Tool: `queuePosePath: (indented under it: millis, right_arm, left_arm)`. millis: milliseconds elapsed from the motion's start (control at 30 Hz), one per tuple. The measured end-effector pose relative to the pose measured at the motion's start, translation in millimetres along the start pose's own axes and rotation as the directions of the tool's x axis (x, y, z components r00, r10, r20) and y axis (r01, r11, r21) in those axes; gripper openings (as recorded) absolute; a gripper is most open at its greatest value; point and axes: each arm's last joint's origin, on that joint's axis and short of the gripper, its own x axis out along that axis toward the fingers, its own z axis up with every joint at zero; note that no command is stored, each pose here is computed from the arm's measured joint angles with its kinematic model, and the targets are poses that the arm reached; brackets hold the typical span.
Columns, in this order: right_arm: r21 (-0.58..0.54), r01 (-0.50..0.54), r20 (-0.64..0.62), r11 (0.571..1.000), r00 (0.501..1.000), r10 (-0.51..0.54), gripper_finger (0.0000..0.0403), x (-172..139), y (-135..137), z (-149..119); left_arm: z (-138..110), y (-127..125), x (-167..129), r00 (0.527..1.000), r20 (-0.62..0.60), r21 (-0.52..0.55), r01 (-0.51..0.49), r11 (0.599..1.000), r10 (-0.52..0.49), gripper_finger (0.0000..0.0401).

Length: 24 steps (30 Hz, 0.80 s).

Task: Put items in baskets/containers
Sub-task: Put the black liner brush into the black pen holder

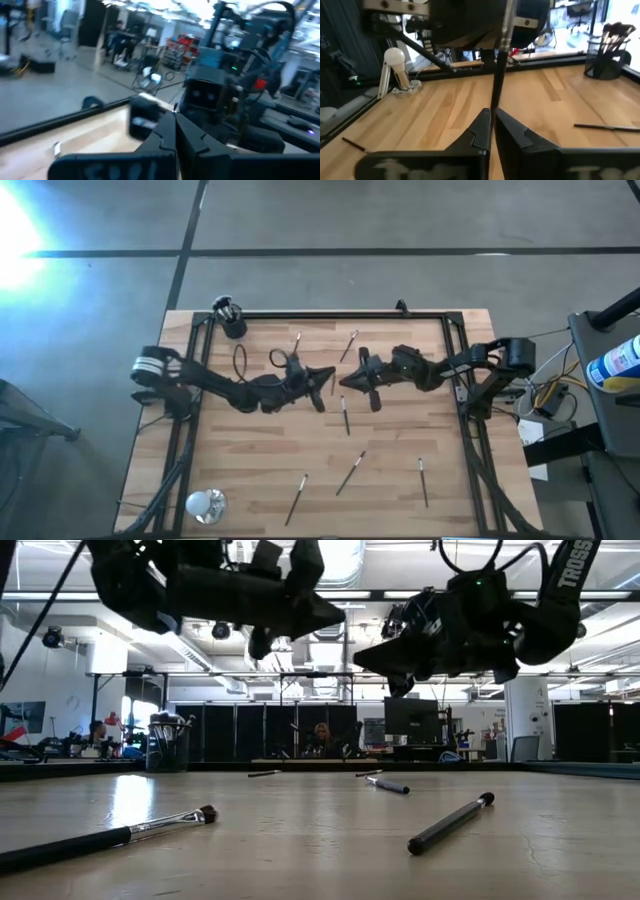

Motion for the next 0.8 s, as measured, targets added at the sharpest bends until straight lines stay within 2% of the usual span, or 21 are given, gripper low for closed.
queuePosePath:
  millis: [200,433,500,567,667,800]
  right_arm:
    - [0.016,-0.004,-0.013,1.000,1.000,0.004,0.0073,2.0,0.9,0.1]
    - [0.006,-0.003,-0.014,1.000,1.000,0.003,0.0121,1.9,0.8,-0.2]
    - [-0.015,-0.002,-0.028,1.000,1.000,0.001,0.0126,1.1,0.8,-2.4]
    - [-0.027,0.004,-0.069,1.000,0.998,-0.005,0.0126,0.3,0.0,-7.0]
    - [-0.052,0.013,-0.117,0.999,0.993,-0.019,0.0114,-1.1,-2.8,-11.8]
    - [-0.058,0.031,-0.141,0.998,0.989,-0.039,0.0081,-3.4,-7.5,-14.0]
  left_arm:
    - [-0.5,-8.5,11.3,0.997,0.038,0.042,0.067,0.997,-0.068,0.0001]
    - [-1.0,-10.1,12.8,0.996,0.017,0.067,0.084,0.994,-0.085,0.0001]
    - [-7.9,-7.7,10.9,0.995,-0.083,0.079,0.068,0.995,-0.062,0.0000]
    - [-16.0,-3.2,7.2,0.971,-0.238,0.105,0.034,0.994,-0.009,0.0000]
    - [-20.8,3.3,1.7,0.903,-0.419,0.154,-0.029,0.988,0.091,0.0000]
    - [-24.4,12.5,-4.6,0.818,-0.541,0.168,-0.121,0.978,0.194,0.0000]
